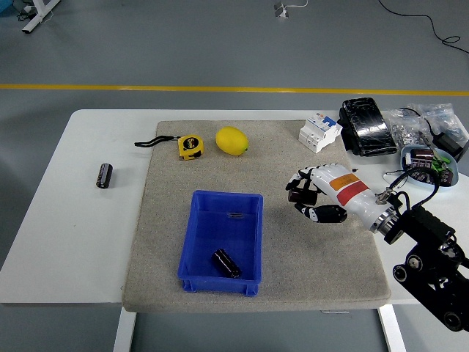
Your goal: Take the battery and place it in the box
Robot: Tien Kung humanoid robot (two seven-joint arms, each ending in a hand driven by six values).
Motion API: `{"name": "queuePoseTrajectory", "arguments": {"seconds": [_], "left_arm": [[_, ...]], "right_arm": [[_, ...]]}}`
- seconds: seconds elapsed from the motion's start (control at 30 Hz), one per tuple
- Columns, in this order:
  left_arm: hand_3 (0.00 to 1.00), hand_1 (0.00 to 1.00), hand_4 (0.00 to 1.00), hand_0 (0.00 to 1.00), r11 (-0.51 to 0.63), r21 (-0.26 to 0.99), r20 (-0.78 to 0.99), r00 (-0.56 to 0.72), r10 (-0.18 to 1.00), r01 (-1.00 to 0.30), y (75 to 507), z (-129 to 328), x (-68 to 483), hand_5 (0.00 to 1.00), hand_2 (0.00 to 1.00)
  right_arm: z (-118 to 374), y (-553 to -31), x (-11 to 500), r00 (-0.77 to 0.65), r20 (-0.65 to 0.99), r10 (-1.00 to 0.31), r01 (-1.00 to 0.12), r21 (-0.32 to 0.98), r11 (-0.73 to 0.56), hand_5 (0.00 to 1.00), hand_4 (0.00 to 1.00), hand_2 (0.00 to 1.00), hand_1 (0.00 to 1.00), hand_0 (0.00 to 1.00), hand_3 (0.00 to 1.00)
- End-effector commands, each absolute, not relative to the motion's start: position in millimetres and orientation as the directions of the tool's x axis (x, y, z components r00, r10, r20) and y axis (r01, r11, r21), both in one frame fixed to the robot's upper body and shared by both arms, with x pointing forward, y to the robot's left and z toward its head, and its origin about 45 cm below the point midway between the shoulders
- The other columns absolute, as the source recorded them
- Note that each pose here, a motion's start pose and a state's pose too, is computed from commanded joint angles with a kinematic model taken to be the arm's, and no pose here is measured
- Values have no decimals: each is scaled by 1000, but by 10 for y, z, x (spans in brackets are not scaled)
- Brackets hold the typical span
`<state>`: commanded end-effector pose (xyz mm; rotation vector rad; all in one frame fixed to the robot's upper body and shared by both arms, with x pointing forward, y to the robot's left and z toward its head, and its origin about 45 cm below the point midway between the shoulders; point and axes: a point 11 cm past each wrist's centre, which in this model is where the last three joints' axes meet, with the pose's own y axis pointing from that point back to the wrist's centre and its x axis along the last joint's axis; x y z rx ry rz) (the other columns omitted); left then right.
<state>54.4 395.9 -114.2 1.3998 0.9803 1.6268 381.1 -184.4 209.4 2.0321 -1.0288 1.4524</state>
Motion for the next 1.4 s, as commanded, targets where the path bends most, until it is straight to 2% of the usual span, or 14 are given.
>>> {"name": "queuePoseTrajectory", "arguments": {"seconds": [0.33,0.57,0.6,0.77,0.8,0.97,1.0,1.4], "left_arm": [[732,640,685,715,-420,906,413,-103,905,-59,3986,-1136,524,827,689],[731,638,685,715,-426,903,419,-101,902,-58,4011,-1127,526,827,687],[729,638,685,715,-427,902,421,-99,902,-57,4015,-1126,528,827,683],[729,638,685,715,-431,900,425,-96,900,-58,4031,-1119,536,827,683],[729,631,685,716,-432,900,426,-97,900,-59,4032,-1118,542,826,679],[729,631,685,716,-434,899,426,-101,899,-67,4035,-1114,568,826,679],[728,630,686,717,-434,899,426,-101,899,-67,4033,-1114,573,825,678],[727,627,685,717,-431,899,423,-102,900,-78,4014,-1112,625,822,674]], "right_arm": [[2398,-1196,3486,208,922,-326,-626,-130,-769,27,658,494,431,346,498],[2414,-923,3316,248,926,-285,-544,-110,-832,38,674,506,443,360,511],[2403,-891,3298,254,927,-275,-534,-103,-839,106,741,618,510,383,558],[2315,-792,3269,256,942,-217,-510,-59,-858,106,741,618,510,383,558],[2295,-789,3275,259,943,-207,-510,-48,-859,170,911,840,711,615,804],[2239,-805,3307,267,946,-186,-515,-23,-857,170,911,840,711,615,804],[2235,-809,3313,270,945,-183,-517,-18,-856,170,913,911,768,697,895],[2211,-1055,3482,265,940,-216,-598,-15,-801,192,922,900,757,704,897]]}}
